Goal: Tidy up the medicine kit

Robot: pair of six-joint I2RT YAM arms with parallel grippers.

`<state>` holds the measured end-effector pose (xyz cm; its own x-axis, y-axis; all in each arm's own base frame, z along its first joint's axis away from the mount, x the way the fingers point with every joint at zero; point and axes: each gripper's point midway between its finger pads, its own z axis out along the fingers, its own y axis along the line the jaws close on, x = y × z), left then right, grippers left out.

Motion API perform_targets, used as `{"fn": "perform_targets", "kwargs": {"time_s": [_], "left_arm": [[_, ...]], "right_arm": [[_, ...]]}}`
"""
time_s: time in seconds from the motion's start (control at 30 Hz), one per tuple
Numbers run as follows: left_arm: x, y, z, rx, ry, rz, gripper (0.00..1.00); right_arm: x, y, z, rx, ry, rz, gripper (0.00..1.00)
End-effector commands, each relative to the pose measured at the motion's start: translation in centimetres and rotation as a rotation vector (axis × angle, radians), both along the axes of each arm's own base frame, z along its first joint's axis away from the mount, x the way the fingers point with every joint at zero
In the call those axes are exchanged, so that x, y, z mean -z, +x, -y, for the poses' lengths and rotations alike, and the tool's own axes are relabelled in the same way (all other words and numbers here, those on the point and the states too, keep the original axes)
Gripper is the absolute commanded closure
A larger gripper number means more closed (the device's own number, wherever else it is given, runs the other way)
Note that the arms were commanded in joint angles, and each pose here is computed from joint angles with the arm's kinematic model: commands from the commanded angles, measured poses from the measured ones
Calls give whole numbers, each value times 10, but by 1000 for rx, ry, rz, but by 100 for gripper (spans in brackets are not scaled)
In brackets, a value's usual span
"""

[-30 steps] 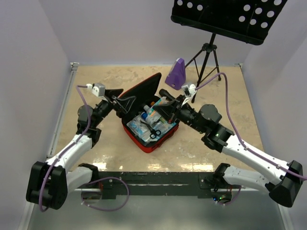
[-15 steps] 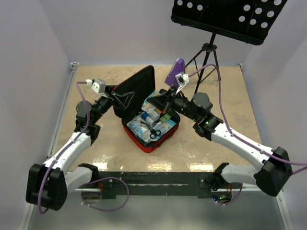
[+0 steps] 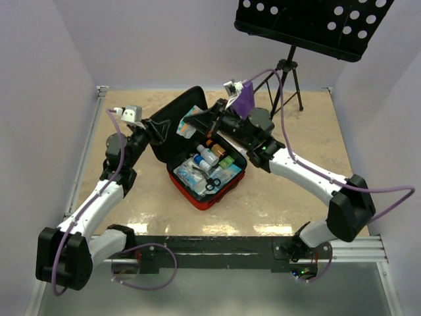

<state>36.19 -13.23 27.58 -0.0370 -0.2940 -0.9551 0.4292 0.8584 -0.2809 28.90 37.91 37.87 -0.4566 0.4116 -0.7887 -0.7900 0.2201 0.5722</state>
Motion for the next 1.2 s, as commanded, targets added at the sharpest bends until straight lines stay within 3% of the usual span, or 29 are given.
{"fn": "perform_targets", "kwargs": {"time_s": [0.0, 0.5, 1.17], "left_arm": [[-12, 10, -24, -112, 13, 15, 68], [-1, 5, -30, -142, 26, -27, 69], [6, 0, -40, -188, 49, -39, 69]], "right_arm": [[-37, 1, -12, -65, 92, 75, 100], [-26, 48, -51, -144, 189, 46, 100], [3, 89, -56, -144, 205, 0, 100]]}}
